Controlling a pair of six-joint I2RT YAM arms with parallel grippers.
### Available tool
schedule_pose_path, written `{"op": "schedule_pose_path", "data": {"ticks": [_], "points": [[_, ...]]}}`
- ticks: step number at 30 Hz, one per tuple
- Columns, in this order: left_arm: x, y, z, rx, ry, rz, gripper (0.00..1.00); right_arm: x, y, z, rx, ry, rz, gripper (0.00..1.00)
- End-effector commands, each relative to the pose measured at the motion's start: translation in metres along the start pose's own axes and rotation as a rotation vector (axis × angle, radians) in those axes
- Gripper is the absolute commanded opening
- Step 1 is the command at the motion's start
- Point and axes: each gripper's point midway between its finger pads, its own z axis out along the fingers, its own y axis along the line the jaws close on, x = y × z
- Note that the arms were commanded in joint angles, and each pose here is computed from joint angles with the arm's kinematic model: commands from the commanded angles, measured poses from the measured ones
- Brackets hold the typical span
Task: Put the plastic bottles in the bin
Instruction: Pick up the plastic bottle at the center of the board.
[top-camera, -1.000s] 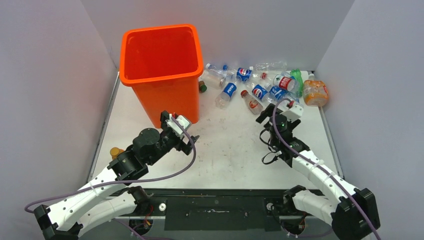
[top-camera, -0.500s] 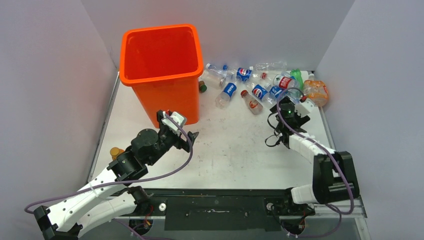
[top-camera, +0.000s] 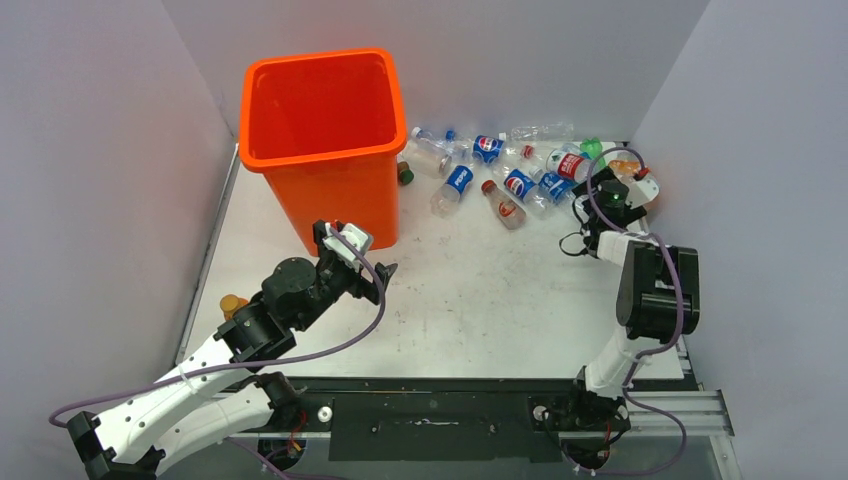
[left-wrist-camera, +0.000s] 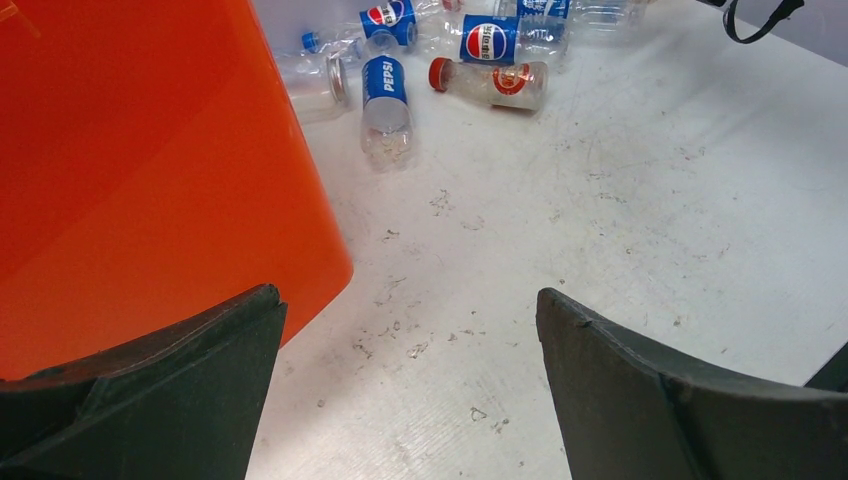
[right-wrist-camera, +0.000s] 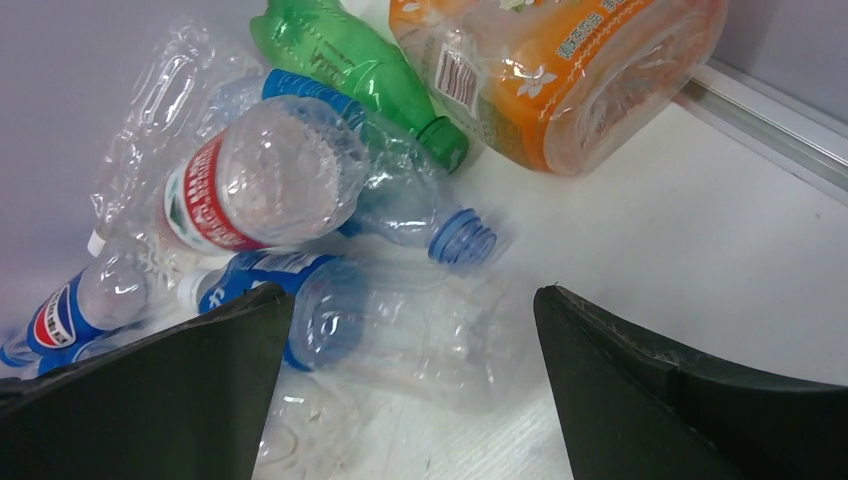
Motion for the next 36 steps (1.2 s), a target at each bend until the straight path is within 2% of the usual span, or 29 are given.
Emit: {"op": "schedule_pose_path", "data": {"ticks": [1,6,10,19,26,30,36], "points": [[-0.016,0.002,0.002,-0.012,-0.055,-0.006,0.96,-0.013,0.024,0.027,-0.176,0.012,0.037,0.96],[-0.010,0.002,0.007,-0.007,-0.035,-0.006,0.96,0.011,0.043,0.042,-0.308,0.114,-0.011,0.98],[-0.010,0.003,0.009,-0.002,-0.029,-0.017,0.96,0.027,0.046,0.033,-0.361,0.152,0.010,0.98],[-0.009,0.001,0.009,0.007,-0.028,-0.021,0.96,0.056,0.050,-0.008,-0.413,0.229,0.021,0.95],[-0.010,-0.002,0.010,0.016,-0.025,-0.026,0.96,0.071,0.069,-0.060,-0.453,0.254,-0.043,0.98],[-0.010,-0.002,0.009,0.017,-0.029,-0.028,0.96,0.051,0.085,-0.085,-0.480,0.202,-0.026,0.99],[-0.013,-0.001,0.007,0.013,-0.038,-0.030,0.96,-0.017,0.072,-0.088,-0.328,0.024,0.012,1.00]]}}
